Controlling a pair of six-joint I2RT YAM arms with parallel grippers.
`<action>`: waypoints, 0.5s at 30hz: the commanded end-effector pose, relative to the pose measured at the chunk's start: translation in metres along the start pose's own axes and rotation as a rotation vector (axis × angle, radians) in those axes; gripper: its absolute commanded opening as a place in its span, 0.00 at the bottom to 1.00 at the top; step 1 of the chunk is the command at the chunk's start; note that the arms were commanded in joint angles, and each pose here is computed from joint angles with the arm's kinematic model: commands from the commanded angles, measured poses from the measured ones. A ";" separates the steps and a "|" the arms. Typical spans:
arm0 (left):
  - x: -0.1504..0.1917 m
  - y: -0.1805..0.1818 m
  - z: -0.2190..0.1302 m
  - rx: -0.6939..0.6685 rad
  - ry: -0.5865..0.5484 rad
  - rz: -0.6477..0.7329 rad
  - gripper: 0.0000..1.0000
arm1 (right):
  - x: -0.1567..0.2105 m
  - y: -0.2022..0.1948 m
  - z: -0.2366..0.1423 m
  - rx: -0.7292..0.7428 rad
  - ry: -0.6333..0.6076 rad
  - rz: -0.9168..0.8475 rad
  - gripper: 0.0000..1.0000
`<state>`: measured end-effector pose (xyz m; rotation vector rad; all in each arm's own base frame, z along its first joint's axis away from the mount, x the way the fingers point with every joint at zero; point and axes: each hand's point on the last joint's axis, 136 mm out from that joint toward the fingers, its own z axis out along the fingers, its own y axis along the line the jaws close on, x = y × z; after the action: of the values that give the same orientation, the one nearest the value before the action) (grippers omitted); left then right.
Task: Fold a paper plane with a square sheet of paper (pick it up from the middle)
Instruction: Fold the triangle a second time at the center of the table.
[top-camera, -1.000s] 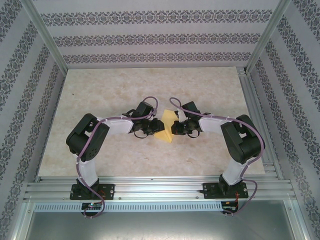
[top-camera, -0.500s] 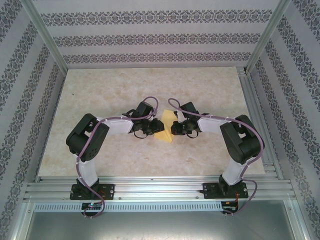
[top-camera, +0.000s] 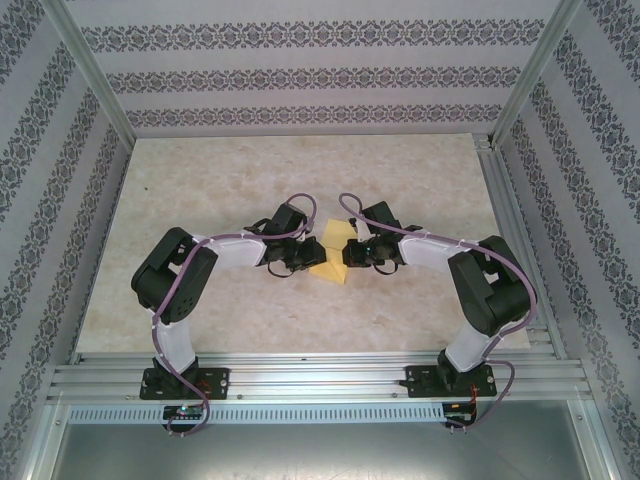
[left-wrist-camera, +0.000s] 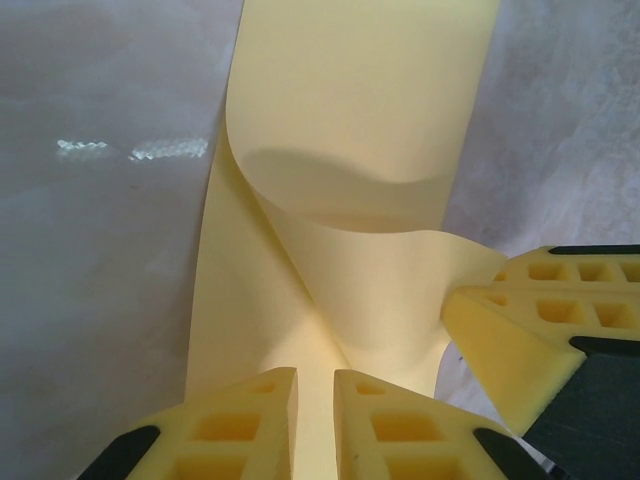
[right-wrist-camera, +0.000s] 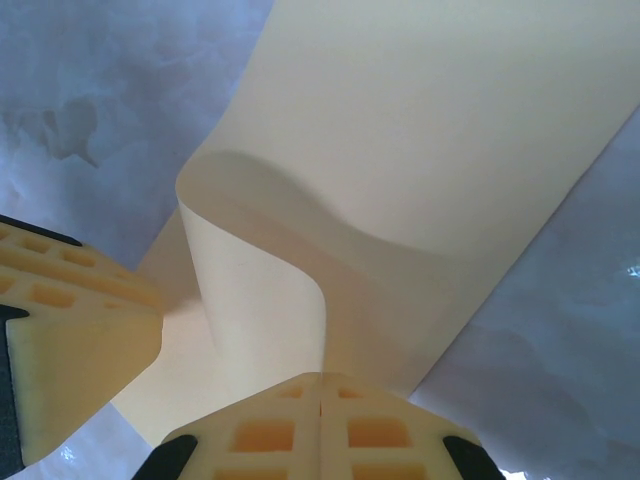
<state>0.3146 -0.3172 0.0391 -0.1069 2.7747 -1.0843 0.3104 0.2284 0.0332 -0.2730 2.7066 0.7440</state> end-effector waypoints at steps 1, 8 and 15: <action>0.006 -0.001 0.002 -0.013 0.012 0.031 0.19 | 0.005 -0.003 0.005 0.029 0.011 0.011 0.03; 0.007 -0.001 0.003 -0.013 0.017 0.033 0.19 | 0.011 -0.007 0.009 0.043 0.030 0.023 0.03; 0.009 0.002 0.004 -0.020 0.023 0.036 0.17 | 0.016 -0.012 0.011 0.063 0.030 0.042 0.03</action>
<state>0.3144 -0.3171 0.0389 -0.0987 2.7740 -1.0824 0.3027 0.2259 0.0203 -0.2428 2.7523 0.7138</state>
